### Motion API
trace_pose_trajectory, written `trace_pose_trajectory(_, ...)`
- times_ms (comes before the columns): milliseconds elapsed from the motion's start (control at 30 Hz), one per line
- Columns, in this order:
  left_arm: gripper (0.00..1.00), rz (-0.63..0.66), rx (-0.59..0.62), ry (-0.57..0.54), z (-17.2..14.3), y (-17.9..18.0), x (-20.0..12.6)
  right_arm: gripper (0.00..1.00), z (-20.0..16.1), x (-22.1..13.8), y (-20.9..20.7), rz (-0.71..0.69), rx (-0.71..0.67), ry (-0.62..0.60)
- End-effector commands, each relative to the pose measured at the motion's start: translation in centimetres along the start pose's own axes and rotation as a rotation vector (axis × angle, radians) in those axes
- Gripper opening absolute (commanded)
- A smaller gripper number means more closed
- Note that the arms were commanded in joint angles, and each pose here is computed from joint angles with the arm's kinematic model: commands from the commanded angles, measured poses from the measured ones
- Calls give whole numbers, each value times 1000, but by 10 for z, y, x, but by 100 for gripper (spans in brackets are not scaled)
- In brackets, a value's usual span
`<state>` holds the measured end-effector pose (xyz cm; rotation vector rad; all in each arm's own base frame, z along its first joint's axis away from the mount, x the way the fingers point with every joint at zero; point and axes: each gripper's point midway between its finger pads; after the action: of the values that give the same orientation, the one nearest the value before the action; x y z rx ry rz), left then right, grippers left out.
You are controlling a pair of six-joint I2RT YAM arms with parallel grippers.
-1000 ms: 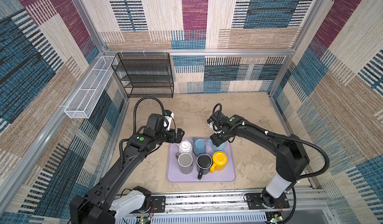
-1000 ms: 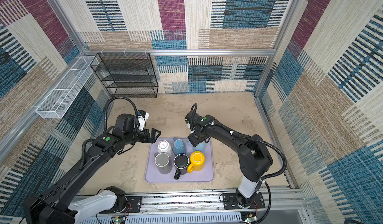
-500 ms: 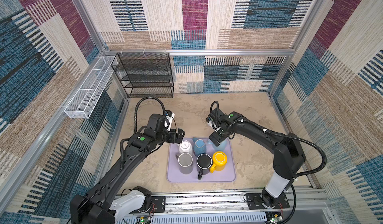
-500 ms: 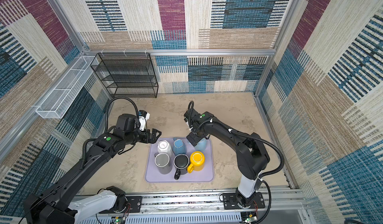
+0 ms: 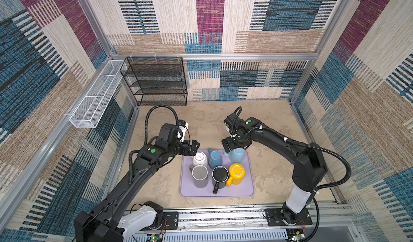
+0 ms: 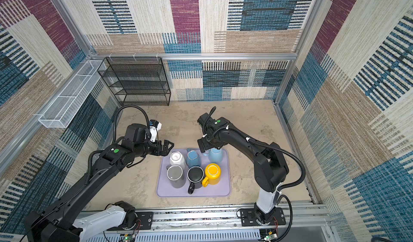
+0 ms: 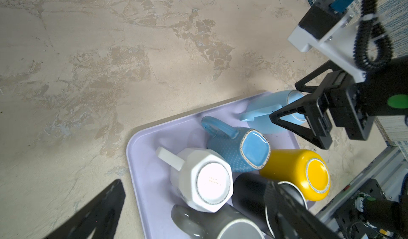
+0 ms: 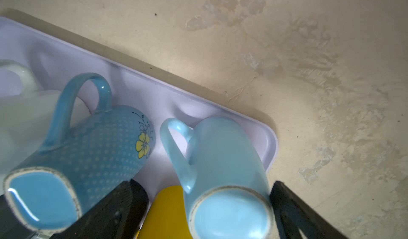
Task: Turn the mug right side up
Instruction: Rotate the mug on the tray, then pick up the mug from the tray.
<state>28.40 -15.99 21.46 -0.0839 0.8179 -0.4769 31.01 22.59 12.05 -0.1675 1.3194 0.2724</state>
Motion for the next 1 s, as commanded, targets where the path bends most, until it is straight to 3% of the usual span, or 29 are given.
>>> trace_pose_trajectory(0,100,2,15,10,-3,0,0,100,-6,4,-5,-15,67,14)
trace_pose_trajectory(267,100,0,19,16,-4,0,0,99,-25,11,-13,-41,67,52)
trace_pose_trajectory(567,100,-4,18,16,-4,-2,-2,75,-24,14,-15,-38,-19,45)
trace_pose_trajectory(767,100,-22,37,23,-4,-7,-1,70,-16,14,-14,-23,-169,-1)
trace_pose_trajectory(967,100,-83,96,43,2,-22,5,73,-12,15,-14,-27,-322,-35)
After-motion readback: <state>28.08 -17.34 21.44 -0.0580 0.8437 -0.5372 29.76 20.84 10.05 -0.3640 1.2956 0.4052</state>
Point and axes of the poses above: each gripper's point midway between its finger pads, its own x axis out along the fingers, its own y axis along the line the jaws close on, z = x × y, and after that the axes turned 2 degrees about x, right-handed
